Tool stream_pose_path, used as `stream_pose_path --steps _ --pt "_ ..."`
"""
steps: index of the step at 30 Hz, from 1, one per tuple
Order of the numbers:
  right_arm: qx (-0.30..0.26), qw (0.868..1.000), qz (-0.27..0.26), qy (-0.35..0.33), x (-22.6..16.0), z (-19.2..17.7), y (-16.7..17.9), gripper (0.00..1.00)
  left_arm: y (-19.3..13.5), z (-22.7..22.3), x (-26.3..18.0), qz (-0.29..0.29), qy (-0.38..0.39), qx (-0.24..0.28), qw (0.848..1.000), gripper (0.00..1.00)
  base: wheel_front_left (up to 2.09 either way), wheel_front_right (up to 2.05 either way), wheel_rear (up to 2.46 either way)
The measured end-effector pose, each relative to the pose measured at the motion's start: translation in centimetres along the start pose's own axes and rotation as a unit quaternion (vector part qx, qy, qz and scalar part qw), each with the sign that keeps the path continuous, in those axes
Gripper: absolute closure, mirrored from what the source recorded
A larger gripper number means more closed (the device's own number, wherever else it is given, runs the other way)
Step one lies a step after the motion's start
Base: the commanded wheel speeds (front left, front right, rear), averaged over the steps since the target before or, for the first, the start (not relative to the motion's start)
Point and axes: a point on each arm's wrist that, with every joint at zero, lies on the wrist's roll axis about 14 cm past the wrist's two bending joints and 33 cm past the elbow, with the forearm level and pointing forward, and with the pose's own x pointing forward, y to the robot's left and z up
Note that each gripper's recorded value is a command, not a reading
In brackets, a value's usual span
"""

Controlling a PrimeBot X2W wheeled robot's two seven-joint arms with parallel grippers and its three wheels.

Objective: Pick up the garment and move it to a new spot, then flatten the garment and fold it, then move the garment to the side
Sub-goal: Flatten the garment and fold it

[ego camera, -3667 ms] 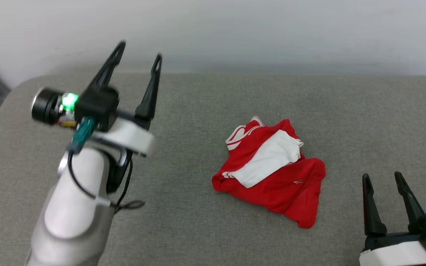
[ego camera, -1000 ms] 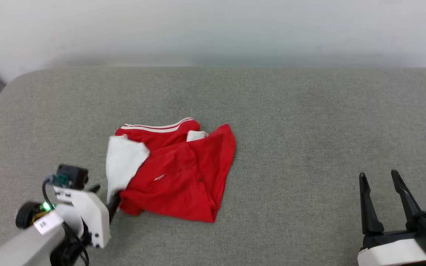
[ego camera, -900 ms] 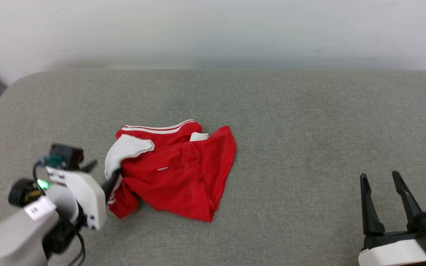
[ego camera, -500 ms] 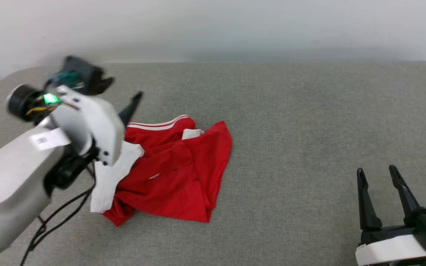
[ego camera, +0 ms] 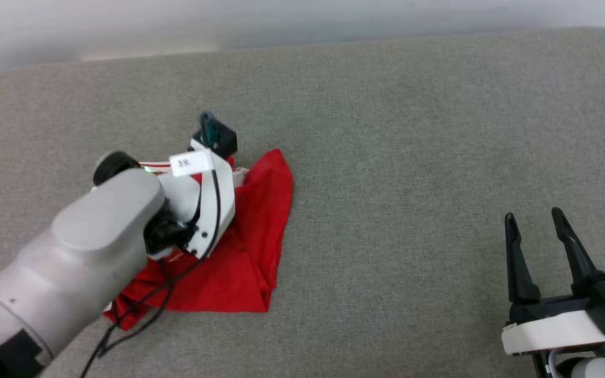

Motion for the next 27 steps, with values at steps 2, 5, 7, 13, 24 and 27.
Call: stream_pose_path --steps 2,5,7,13,24,27 --pt "0.0 1.0 -0.004 0.005 0.1 -0.3 -0.2 0.0 -0.6 -2.0 1.5 -0.011 0.045 -0.005 0.999 0.0 0.0 0.0 0.0" --pt "-0.001 1.0 -0.006 0.008 0.3 -0.6 -0.5 0.0 -1.0 -4.1 2.9 -0.018 0.085 -0.009 0.996 0.0 0.0 0.0 0.0" --pt "-0.001 1.0 -0.008 0.01 0.3 -0.8 -0.5 0.0 -1.2 -4.3 3.2 -0.021 0.09 -0.012 0.996 0.89 0.0 0.0 0.0" --pt "-0.001 1.0 -0.004 0.004 0.5 -0.4 -0.3 0.0 -1.8 -2.2 2.6 -0.023 0.006 -0.001 1.0 1.0 0.0 0.0 0.0" --pt "0.002 1.0 0.022 -0.014 0.1 0.9 1.4 0.0 2.7 6.8 -7.6 0.052 -0.238 0.042 0.969 1.0 0.0 0.0 0.0" --pt "0.003 0.999 0.027 -0.022 0.0 1.5 1.8 0.0 2.1 8.3 -10.1 0.063 -0.27 0.068 0.958 1.0 0.0 0.0 0.0"
